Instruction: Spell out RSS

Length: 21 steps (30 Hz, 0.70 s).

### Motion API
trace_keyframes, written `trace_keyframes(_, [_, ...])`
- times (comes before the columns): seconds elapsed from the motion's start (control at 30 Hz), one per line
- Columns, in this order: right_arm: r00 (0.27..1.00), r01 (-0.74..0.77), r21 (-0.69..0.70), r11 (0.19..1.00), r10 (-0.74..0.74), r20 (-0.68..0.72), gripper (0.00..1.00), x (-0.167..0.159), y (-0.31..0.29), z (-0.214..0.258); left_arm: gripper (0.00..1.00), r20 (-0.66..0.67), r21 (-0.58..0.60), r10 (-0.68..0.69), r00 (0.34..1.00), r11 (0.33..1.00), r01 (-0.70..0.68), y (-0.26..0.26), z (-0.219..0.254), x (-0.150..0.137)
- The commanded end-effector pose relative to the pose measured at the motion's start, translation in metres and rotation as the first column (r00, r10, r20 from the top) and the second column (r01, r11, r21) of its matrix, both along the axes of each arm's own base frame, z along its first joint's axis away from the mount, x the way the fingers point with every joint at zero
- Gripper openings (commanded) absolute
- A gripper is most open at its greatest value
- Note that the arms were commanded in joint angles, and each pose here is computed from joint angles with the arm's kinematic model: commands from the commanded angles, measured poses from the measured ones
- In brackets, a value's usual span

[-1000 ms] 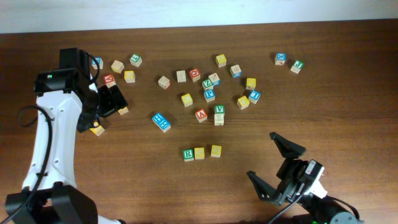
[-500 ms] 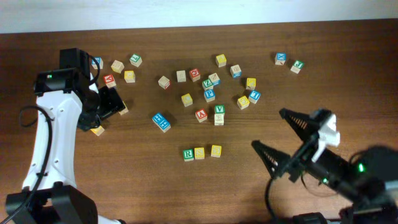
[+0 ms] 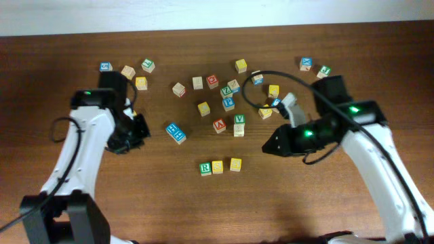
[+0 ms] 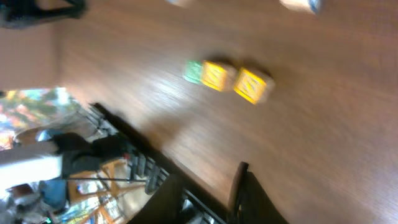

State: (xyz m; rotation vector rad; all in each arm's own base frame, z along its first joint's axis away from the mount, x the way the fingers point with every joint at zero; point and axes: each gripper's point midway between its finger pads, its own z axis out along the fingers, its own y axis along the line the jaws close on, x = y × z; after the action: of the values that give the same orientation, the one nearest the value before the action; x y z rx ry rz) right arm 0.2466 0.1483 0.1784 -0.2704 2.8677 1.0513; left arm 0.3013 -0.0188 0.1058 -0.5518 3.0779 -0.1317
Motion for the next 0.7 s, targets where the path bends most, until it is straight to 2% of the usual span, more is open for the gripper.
trace_keyframes(0.0, [0.985,0.070,-0.290,0.954,-0.112,-0.128,0.04,0.008,-0.022,-0.052,0.00,-0.041,-0.112,-0.081,0.996,0.991,0.076,-0.039,-0.036,-0.021])
trace_keyframes(0.1, [0.965,0.082,-0.398,0.914,-0.172,-0.196,0.04,0.009,-0.032,-0.079,0.00,-0.054,-0.165,-0.092,0.994,0.983,0.082,-0.065,-0.053,-0.032])
trace_keyframes(0.17, [0.953,0.071,-0.410,0.909,-0.183,-0.241,0.04,0.009,-0.028,-0.092,0.00,-0.067,-0.163,-0.091,0.994,0.984,0.079,-0.080,-0.065,-0.041])
trace_keyframes(0.27, [0.946,0.050,-0.426,0.904,-0.180,-0.270,0.04,0.006,-0.021,-0.109,0.00,-0.046,-0.166,-0.086,0.995,0.983,0.077,-0.096,-0.076,-0.039])
trace_keyframes(0.4, [0.942,0.102,-0.426,0.899,-0.225,-0.249,0.04,0.015,-0.008,-0.126,0.00,-0.070,-0.170,-0.087,0.994,0.983,0.074,-0.111,-0.090,-0.040])
trace_keyframes(0.5, [0.923,0.186,-0.479,0.858,-0.319,-0.214,0.04,0.020,-0.014,-0.140,0.00,-0.114,-0.172,-0.110,0.987,0.981,0.090,-0.118,-0.102,-0.047])
trace_keyframes(0.67, [0.927,0.197,-0.408,0.891,-0.305,-0.219,0.04,0.019,-0.003,-0.155,0.00,-0.160,-0.227,-0.119,0.980,0.971,0.081,-0.128,-0.112,-0.053])
